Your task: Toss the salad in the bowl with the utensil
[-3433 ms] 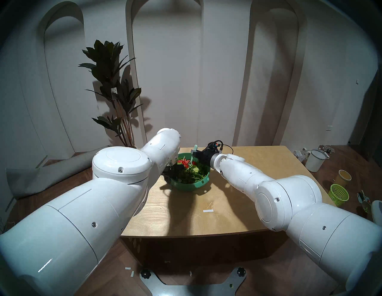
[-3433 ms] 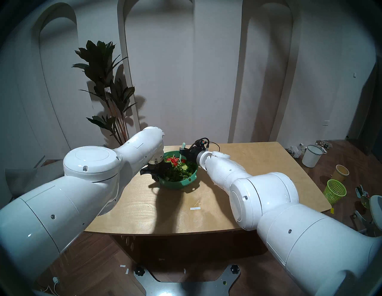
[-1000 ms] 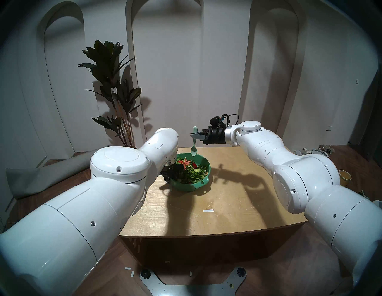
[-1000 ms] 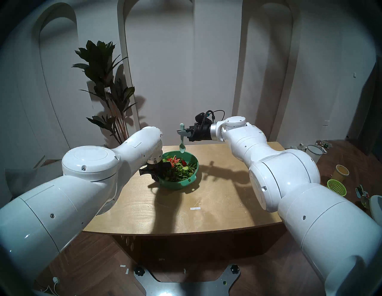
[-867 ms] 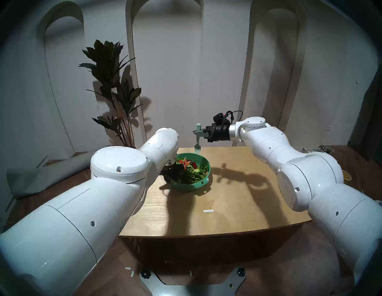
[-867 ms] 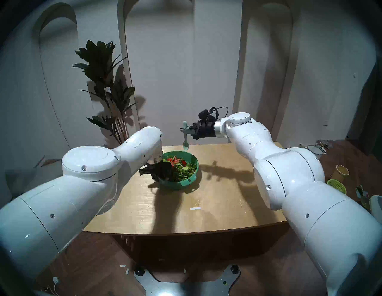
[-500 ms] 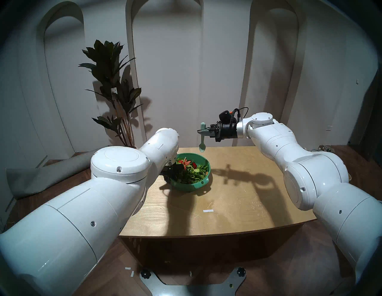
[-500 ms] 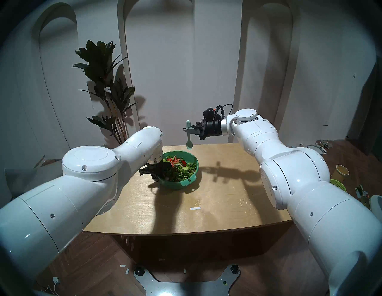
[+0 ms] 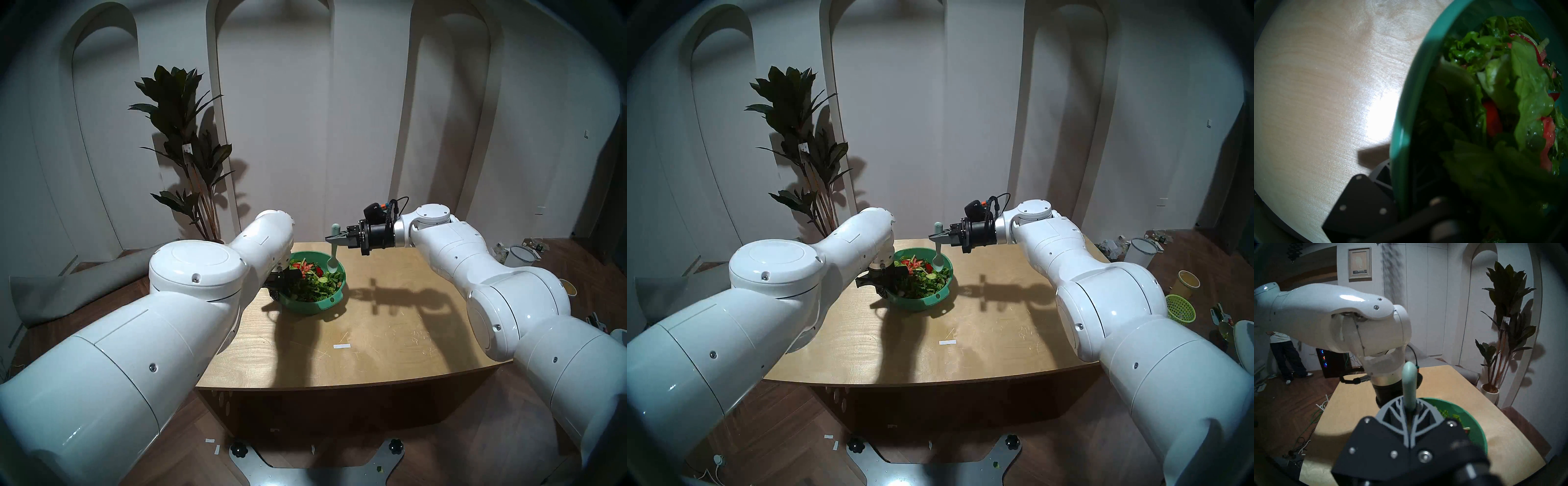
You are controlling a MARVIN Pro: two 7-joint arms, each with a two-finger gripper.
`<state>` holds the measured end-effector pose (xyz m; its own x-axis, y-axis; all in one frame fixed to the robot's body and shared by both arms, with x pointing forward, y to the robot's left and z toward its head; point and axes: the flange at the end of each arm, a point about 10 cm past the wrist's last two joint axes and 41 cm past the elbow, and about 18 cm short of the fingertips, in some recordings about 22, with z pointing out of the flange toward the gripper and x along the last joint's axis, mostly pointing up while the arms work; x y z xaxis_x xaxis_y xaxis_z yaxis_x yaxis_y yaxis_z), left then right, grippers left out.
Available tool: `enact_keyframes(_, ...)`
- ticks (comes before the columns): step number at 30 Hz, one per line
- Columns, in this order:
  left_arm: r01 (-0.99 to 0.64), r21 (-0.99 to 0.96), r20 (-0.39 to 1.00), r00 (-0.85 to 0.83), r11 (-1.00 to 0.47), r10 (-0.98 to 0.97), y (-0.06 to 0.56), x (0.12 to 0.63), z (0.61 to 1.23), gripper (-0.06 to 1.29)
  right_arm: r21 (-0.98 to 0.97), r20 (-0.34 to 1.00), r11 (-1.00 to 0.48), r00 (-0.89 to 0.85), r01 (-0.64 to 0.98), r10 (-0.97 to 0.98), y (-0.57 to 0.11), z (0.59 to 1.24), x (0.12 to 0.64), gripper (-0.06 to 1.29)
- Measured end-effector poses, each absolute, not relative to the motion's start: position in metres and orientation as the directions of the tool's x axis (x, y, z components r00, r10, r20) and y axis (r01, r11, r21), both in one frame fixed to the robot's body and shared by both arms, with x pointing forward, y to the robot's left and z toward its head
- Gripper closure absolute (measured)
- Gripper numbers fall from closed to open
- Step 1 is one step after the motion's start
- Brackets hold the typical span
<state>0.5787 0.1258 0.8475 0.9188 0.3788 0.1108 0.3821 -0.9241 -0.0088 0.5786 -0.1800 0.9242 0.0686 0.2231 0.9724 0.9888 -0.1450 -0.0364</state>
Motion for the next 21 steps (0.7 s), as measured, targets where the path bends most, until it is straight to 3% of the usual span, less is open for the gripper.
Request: enact_keyframes(21,0.379,-0.013,0.113,0.92,-0.925,0.375,0.125,0.579,0.847,1.16,-0.062,0.988,-0.062,0.07,0.996,0.141,-0.147,0.879,0.551,1.26)
